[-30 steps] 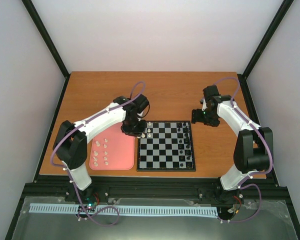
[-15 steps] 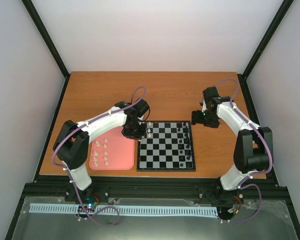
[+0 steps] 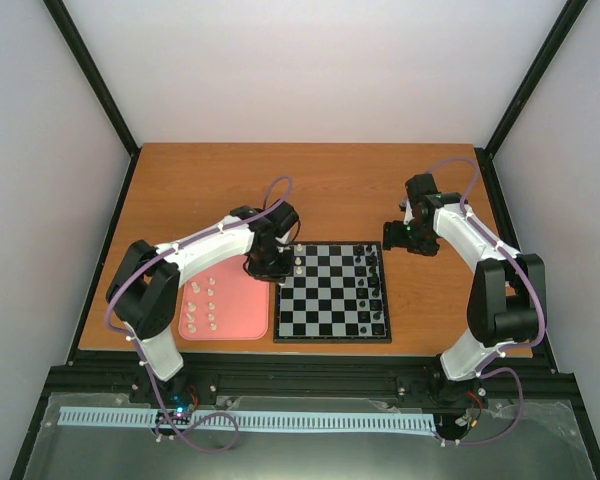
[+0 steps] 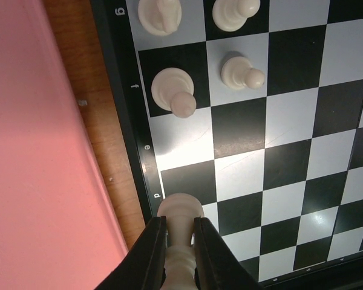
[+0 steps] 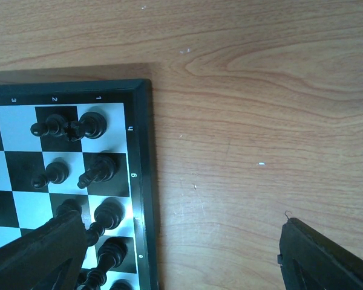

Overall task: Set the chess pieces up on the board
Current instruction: Place the chess piece on the chessboard.

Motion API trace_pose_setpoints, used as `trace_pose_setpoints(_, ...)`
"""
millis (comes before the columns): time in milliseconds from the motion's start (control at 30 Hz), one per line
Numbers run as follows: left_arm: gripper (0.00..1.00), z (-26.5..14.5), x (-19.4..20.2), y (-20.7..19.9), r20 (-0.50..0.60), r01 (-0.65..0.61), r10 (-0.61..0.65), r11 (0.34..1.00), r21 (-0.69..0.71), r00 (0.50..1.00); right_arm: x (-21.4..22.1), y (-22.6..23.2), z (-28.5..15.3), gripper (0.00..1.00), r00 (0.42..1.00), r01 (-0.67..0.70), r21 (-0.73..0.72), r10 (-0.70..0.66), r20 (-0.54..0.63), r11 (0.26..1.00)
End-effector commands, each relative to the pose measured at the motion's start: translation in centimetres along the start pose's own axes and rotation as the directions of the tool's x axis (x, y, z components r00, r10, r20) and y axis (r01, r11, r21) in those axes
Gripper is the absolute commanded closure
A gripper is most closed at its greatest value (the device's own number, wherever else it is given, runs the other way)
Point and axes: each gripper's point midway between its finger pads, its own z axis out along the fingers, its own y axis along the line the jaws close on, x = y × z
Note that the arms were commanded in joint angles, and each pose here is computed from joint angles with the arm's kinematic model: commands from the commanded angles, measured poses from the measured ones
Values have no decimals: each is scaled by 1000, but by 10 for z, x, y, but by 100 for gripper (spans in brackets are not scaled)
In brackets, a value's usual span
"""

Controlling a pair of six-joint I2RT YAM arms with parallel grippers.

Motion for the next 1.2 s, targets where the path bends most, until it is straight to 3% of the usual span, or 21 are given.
trace_pose_setpoints(0,97,-14,6,-8,-8,15,-15,1000,23,1000,-2,1,-6,0,1000,2,-3,-2,12,1000)
trace_pose_setpoints(300,97,-15,13,2,1,165,-165,986,-3,986,-2,4,-16,0,999,-29,-20,30,36,999)
trace_pose_setpoints(667,97,-13,1,-8,42,375,-377,926,47,925,8,3,-11,0,1000,-24,-23,24,13,999)
trace_pose_setpoints(900,97,-5,14,-25,33,286,-287,958,20,957,16,3,-10,0,1000,-21,-36,21,11,999)
trace_pose_setpoints(1167,96,-19,33,1,60,206,-203,977,-59,977,17,3,-16,0,999,-26,-38,27,28,999)
